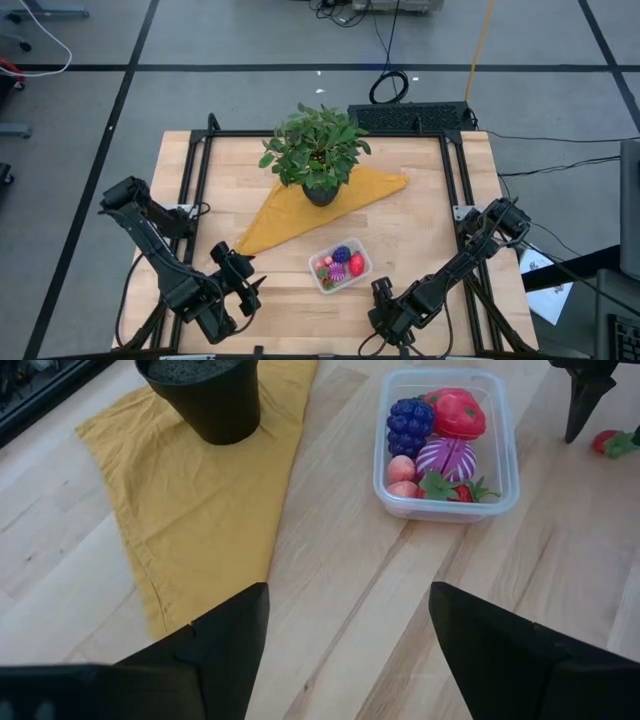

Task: Pick and placing Produce into tupperware
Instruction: Put the strawberry into the transparent bin

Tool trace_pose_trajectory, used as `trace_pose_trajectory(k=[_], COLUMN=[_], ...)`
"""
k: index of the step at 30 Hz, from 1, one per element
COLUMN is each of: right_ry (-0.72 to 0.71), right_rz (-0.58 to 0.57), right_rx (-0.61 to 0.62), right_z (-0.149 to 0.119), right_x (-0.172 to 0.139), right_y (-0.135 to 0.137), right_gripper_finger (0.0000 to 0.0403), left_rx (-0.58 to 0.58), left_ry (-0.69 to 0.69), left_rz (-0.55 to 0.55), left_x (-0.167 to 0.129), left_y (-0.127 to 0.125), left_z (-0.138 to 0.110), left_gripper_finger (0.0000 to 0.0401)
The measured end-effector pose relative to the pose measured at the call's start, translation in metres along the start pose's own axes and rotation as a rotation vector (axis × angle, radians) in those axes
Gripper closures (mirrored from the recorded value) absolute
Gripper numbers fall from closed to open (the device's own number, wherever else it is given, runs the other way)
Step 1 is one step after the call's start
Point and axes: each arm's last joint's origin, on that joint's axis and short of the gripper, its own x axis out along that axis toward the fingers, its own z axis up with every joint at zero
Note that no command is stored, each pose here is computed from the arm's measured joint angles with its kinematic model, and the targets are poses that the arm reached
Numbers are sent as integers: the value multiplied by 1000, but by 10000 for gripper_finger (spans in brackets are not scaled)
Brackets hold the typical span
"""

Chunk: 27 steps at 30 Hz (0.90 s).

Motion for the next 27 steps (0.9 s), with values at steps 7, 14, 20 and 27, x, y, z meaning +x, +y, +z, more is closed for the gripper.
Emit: trace_pose_trajectory(k=[7,14,20,27], right_ry=[0,5,5,2], right_rz=[0,-2,-2,4], right_rx=[0,2,1,1], right_z=[0,0,0,0], right_x=[0,0,0,0], right_y=[0,0,0,0], right_gripper_finger=[122,131,162,198], left_rx=[0,-4,-7,-10], left_ry=[0,-1,-2,-3], left_rz=[0,-4,-13,-16], left_x=[0,0,0,0], left_y=[0,-1,-2,-2], left_z=[0,0,0,0], left_gripper_finger=[123,123,123,123])
